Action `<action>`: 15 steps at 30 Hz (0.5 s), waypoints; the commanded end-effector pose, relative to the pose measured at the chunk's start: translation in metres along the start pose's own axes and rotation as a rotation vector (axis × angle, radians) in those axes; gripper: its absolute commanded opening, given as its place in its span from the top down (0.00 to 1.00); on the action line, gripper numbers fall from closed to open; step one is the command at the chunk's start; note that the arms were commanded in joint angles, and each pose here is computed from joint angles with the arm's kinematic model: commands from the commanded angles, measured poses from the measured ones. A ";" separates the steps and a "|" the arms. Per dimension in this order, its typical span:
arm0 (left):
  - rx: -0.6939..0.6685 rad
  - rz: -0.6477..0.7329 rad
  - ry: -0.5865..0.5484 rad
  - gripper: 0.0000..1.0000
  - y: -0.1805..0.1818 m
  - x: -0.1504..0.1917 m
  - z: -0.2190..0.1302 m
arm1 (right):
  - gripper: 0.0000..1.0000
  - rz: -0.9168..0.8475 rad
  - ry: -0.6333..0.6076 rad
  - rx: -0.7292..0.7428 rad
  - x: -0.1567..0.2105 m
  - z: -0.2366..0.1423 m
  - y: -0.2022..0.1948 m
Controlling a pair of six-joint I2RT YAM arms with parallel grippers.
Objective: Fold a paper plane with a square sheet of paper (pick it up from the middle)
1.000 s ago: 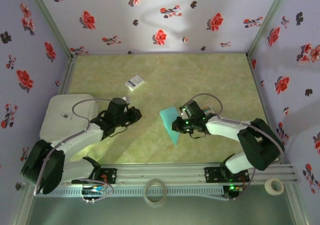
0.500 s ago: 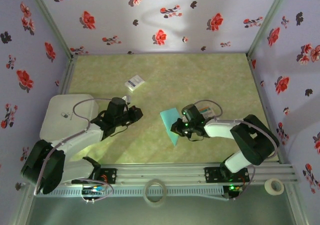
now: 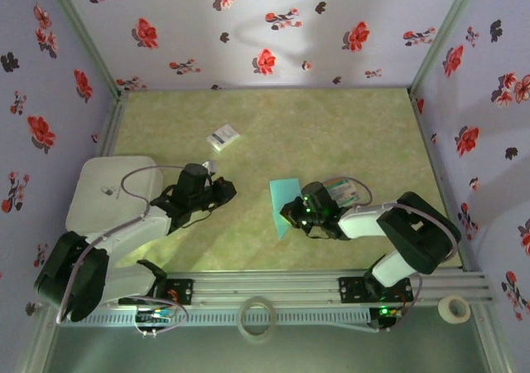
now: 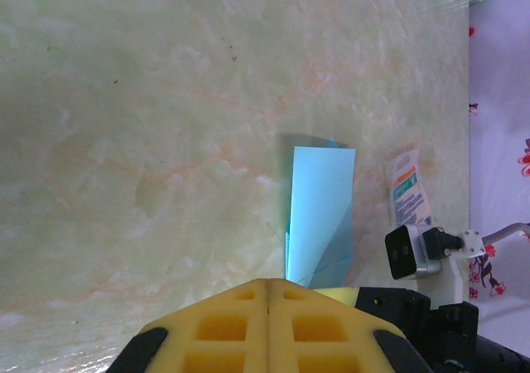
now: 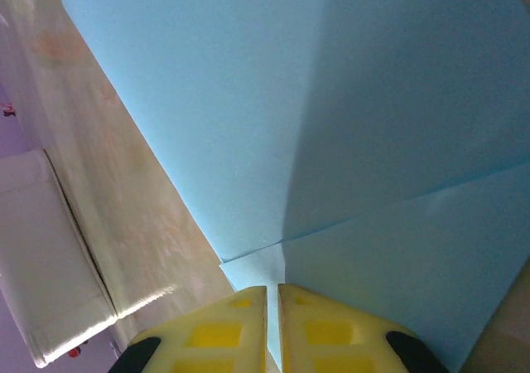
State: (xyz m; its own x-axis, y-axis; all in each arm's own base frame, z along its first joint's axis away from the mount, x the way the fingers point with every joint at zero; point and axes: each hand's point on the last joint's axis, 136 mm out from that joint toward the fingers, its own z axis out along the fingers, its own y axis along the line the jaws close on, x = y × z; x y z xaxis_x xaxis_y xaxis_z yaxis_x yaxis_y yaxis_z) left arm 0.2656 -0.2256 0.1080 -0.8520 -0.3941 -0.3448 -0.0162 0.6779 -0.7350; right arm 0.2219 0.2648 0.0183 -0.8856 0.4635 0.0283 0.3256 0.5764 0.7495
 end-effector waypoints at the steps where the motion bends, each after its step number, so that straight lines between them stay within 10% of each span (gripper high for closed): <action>1: 0.029 -0.012 0.000 0.95 -0.004 0.002 -0.002 | 0.87 0.028 -0.021 0.046 0.000 0.001 -0.007; 15: 0.045 -0.021 0.014 0.94 -0.007 0.009 -0.008 | 0.78 -0.060 -0.085 0.098 -0.003 -0.024 0.011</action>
State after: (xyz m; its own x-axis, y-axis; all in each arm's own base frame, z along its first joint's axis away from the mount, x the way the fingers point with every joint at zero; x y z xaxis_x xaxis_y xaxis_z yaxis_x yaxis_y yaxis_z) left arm 0.2598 -0.2257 0.1136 -0.8504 -0.4052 -0.3355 -0.0162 0.6575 -0.7532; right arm 0.2150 0.2592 0.0324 -0.8824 0.4702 -0.0172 0.3209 0.6282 0.7088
